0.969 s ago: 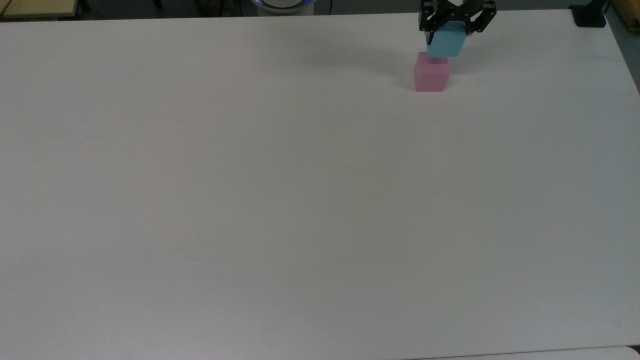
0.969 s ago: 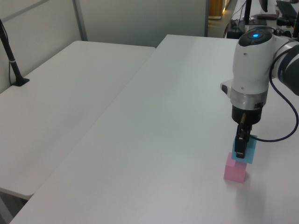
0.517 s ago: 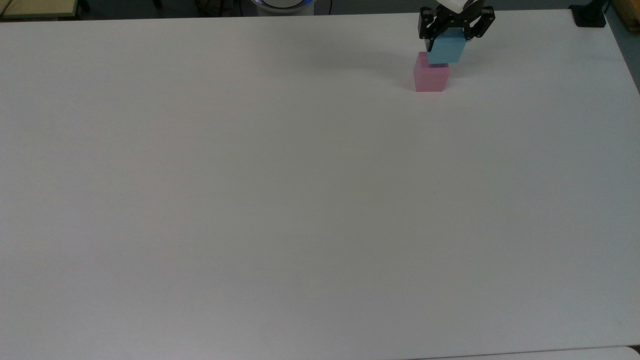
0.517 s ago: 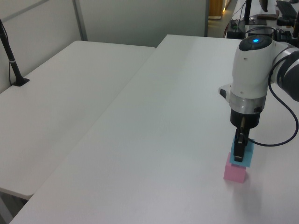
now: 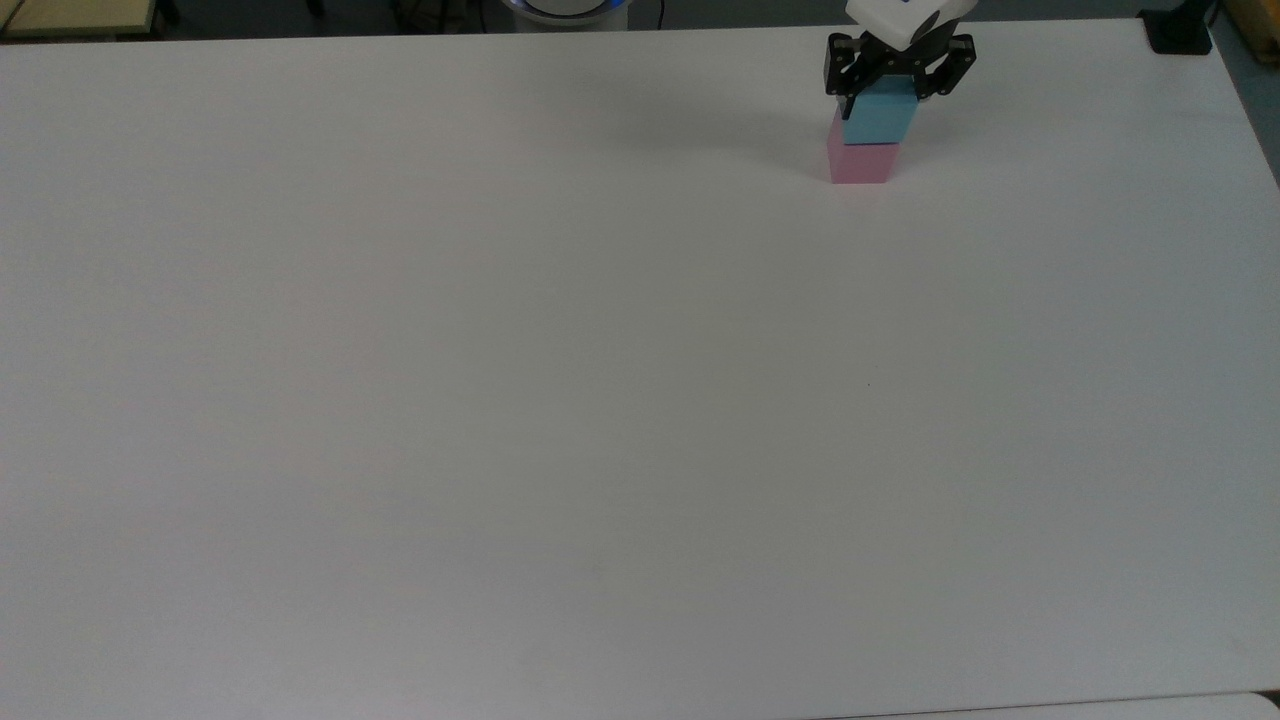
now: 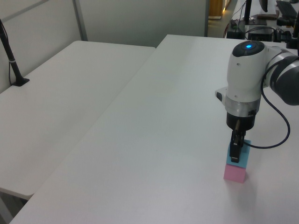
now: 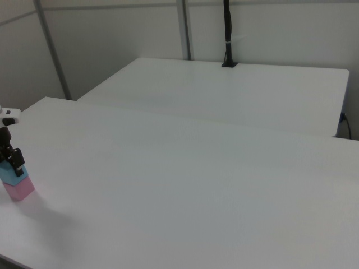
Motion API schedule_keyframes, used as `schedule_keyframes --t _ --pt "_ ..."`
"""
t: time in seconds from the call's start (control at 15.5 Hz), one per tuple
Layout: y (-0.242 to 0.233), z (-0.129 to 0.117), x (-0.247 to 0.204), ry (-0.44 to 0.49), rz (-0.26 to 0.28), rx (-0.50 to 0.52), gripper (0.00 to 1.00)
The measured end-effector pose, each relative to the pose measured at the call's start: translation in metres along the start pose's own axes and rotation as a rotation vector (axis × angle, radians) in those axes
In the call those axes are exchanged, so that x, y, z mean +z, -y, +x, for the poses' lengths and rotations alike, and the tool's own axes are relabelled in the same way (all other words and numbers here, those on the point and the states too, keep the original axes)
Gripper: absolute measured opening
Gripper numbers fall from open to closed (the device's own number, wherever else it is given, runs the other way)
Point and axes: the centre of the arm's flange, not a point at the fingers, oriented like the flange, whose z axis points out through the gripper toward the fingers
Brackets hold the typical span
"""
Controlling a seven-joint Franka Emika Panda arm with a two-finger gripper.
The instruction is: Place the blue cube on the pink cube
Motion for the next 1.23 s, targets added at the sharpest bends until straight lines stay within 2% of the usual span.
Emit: schedule_keyframes --t 0.26,0.52,0.71,0.97,1.23 --pt "-0.001 0.001 0.002 0.0 -0.003 0.0 1.0" --pt "0.0 0.002 -0.002 -0.005 0.001 -0.002 1.0" --pt "0.002 0.005 -0.03 0.007 -0.008 -0.001 1.0" --pt "0.002 0.007 -0.121 0.027 -0.022 0.001 1.0" --pt "-0.005 0.001 -0.212 0.005 -0.003 0.003 1.0"
